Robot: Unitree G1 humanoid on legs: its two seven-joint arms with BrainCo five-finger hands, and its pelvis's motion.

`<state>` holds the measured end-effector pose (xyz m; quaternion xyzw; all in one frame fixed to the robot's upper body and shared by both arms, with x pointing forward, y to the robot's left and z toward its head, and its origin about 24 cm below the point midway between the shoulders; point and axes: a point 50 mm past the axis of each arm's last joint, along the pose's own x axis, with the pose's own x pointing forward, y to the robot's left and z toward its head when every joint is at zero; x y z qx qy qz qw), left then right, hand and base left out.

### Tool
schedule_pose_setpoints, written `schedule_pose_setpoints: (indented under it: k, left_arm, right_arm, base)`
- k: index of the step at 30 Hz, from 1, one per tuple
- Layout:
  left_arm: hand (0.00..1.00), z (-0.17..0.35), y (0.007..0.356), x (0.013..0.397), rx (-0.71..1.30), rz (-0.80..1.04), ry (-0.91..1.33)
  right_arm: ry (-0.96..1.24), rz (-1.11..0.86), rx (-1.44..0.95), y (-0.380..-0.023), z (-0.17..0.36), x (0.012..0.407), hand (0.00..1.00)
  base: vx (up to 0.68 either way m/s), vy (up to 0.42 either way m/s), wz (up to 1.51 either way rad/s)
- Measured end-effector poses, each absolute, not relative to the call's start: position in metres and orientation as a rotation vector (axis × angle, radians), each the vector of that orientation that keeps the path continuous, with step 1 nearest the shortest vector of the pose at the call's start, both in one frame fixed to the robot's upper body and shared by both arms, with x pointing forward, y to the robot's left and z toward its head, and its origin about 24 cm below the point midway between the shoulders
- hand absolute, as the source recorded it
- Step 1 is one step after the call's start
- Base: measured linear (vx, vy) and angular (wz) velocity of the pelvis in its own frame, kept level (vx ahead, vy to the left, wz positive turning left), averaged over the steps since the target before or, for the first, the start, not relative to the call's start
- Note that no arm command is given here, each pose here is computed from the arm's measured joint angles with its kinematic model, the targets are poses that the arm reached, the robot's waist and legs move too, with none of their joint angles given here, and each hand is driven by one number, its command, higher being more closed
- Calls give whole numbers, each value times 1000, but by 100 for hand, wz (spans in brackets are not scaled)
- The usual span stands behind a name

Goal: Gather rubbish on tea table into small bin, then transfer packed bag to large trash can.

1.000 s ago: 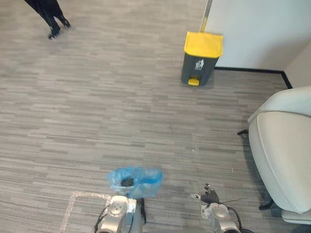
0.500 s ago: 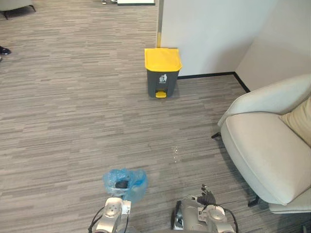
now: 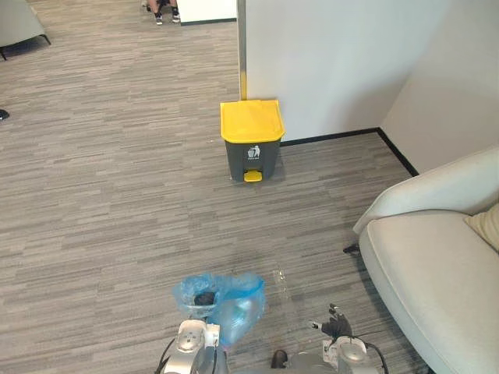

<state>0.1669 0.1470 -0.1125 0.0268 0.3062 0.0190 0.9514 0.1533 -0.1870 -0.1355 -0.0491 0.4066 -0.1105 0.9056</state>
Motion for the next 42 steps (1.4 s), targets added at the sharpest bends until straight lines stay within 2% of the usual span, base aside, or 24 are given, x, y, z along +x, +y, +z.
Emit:
schedule_pose_setpoints:
  k: [7, 11, 19, 24, 29, 36, 42]
  left_arm:
    - [100, -116, 155, 170, 98, 27, 645]
    - [100, -120, 157, 162, 122, 9, 669]
    - [100, -114, 168, 176, 153, 25, 636]
    - [100, -118, 157, 171, 108, 27, 663]
    - [100, -110, 146, 173, 62, 5, 611]
    - [100, -109, 137, 177, 55, -20, 603]
    - [100, -116, 158, 172, 129, -7, 651]
  right_arm:
    - [866, -223, -85, -181, -139, 153, 0]
    - [896, -237, -61, -179, -144, 138, 0]
    - [888, -236, -69, -181, -143, 142, 0]
    - [880, -253, -71, -188, -141, 145, 0]
    - [881, -226, -75, -181, -142, 137, 0]
    - [899, -273, -84, -193, -143, 132, 0]
    - [923, -256, -61, -184, -146, 136, 0]
  base:
    - [412, 207, -10]
    - [371, 158, 13]
    - [390, -57, 45]
    - [453, -160, 29]
    - [428, -92, 7]
    - [345, 138, -13]
    - [294, 251, -27]
